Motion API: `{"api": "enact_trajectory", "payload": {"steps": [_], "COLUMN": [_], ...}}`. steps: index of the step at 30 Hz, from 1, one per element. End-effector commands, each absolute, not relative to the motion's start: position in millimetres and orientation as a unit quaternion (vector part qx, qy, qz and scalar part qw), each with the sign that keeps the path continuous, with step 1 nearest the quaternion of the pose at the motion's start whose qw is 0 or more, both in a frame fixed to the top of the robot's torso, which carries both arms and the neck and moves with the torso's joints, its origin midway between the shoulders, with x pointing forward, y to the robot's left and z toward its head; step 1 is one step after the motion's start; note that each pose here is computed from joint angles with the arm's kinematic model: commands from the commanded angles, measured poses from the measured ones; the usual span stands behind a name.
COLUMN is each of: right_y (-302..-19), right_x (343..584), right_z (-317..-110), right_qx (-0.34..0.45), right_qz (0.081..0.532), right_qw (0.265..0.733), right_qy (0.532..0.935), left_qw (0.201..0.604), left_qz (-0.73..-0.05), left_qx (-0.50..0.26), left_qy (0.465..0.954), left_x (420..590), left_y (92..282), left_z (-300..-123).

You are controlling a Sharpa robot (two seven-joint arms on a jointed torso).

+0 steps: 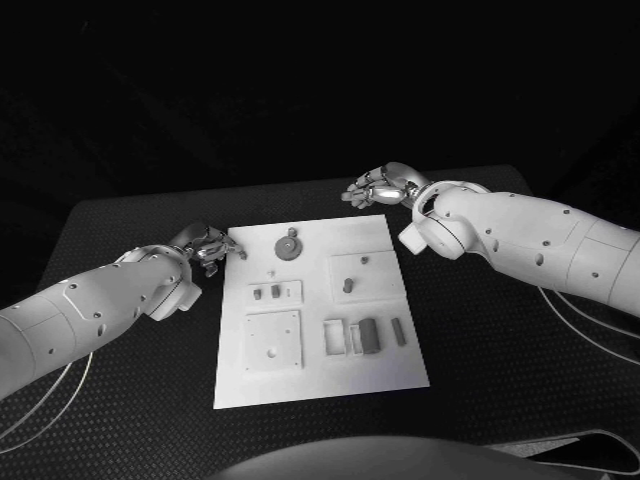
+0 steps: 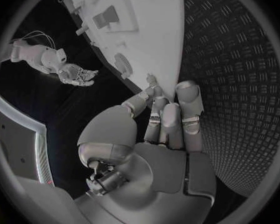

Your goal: Assemble the parts on the task board

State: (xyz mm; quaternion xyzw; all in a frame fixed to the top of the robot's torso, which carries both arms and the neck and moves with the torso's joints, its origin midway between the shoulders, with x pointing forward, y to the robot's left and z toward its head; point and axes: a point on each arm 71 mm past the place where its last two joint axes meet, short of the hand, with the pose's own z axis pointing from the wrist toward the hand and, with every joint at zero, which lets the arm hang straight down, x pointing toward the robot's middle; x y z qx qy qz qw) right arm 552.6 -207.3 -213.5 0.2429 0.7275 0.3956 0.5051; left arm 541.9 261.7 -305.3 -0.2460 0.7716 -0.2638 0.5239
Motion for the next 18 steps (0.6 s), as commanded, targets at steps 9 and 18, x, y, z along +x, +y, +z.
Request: {"api": "enact_trajectory", "payload": {"steps": [9,18], "right_y": [-205.9,-206.9], "right_x": [551.8,551.7], "right_z": [-213.1,-213.1], "right_qx": [0.238,0.239], "right_qz": [0.401,0.400], "right_qw": [0.503,0.503], "right_qy": [0.728,0.728], "left_qw": [0.482,0.476], "left_qz": [-0.265,-0.272], "left_qx": [-0.236,-0.239], "left_qy": [0.801,0.802], "left_x": [529.0,525.2], "left_y": [254.6,254.2], "left_z": [-317.7,-313.6]}}
